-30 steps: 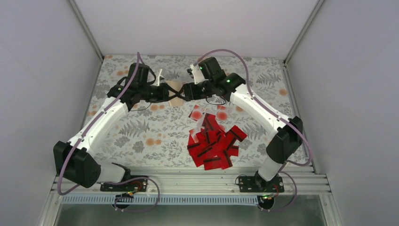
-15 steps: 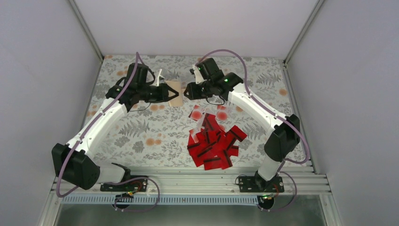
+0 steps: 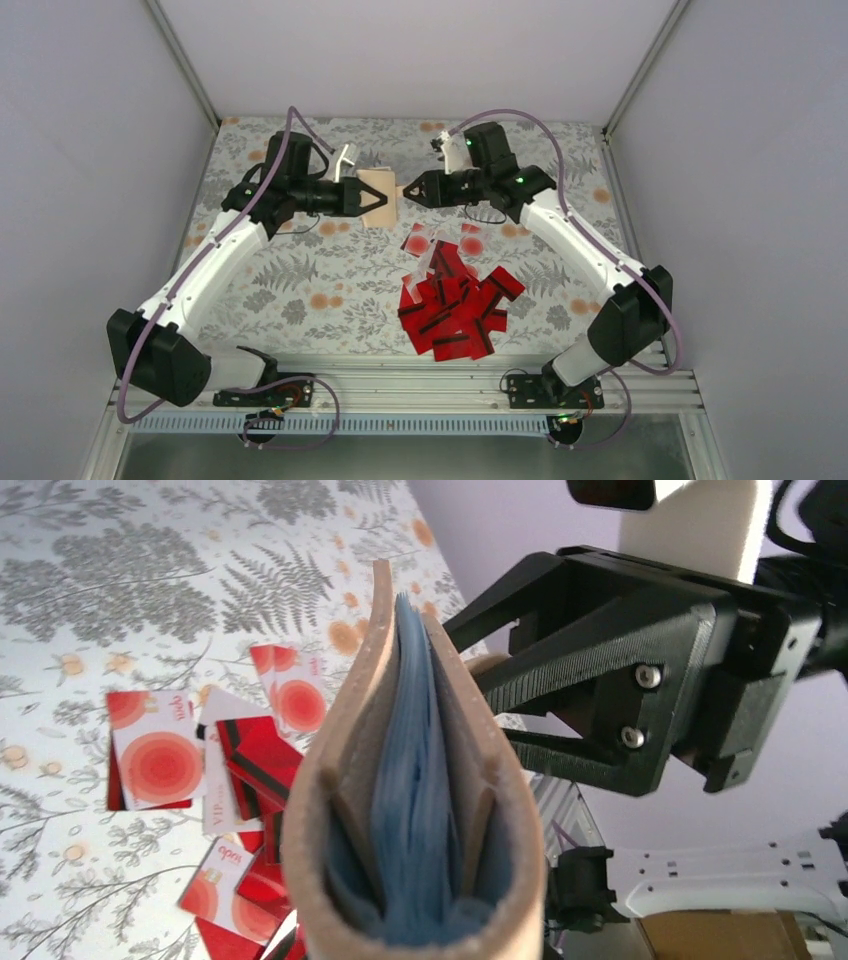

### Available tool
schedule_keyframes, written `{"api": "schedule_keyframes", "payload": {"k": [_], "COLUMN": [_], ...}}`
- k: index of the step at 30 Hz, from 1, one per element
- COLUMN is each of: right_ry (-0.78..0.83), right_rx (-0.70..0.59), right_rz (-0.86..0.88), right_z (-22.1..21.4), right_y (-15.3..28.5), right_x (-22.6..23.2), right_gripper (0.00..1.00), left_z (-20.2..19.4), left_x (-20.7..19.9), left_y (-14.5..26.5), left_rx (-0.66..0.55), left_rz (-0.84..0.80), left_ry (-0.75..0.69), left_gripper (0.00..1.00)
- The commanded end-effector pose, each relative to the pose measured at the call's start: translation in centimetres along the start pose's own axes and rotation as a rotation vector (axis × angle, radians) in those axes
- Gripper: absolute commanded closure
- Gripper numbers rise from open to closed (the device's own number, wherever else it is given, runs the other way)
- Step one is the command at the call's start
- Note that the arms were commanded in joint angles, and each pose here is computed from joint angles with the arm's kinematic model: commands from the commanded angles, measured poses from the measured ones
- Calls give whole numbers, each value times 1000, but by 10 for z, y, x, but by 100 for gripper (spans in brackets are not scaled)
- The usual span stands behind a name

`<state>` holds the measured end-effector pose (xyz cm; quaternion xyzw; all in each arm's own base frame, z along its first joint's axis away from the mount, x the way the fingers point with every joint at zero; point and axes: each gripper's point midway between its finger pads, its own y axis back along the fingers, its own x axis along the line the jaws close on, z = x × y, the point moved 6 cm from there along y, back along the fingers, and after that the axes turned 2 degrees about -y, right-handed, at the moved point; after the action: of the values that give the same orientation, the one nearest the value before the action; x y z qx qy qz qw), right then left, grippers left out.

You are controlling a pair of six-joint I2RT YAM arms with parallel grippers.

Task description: Put the credit cards into the card holder

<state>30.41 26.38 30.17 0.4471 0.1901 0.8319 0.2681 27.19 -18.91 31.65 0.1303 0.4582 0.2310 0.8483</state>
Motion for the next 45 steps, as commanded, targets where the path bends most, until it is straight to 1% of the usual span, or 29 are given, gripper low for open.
{"api": "schedule_keyframes", "payload": {"k": [1,6,11,17,20,29,30,31,32,35,37,38,39,40,45], "right_ry": [75,98,102,117,126,149,148,146,141,102,62,42,20,7,-58], "right_rx": [-27,22,34,24,22,31,32,34,35,48,69,80,90,101,144], "right_rz": [224,329,382,426,448,511,515,516,519,501,484,474,464,459,407], "right_z": [5,-1,-3,-1,-1,-6,-7,-8,-8,-9,-12,-14,-15,-16,-19], "right_y": [22,23,24,30,34,51,52,52,52,46,36,31,26,22,0], "right_x": [21,27,32,39,44,54,55,54,54,48,40,36,32,29,17], "right_gripper": [66,68,74,87,96,96,96,96,96,96,96,96,96,96,96], "left_z": [9,11,12,11,10,11,11,10,10,10,8,6,4,0,-19], "left_x": [-30,-40,-46,-50,-51,-51,-50,-49,-47,-36,-22,-15,-7,0,35], "left_y": [12,15,15,18,17,16,15,16,15,14,13,13,12,12,18], "left_rx": [-26,-31,-25,-23,-19,-8,-8,-9,-10,-21,-25,-25,-23,-21,-18], "left_rz": [-125,-186,-236,-260,-272,-281,-278,-267,-249,-153,-64,-20,23,69,263], "left_ry": [-112,-137,-150,-163,-163,-177,-177,-175,-173,-150,-119,-100,-85,-68,-2], "left_gripper": [98,98,97,98,98,97,95,87,76,40,24,18,8,1,0]}}
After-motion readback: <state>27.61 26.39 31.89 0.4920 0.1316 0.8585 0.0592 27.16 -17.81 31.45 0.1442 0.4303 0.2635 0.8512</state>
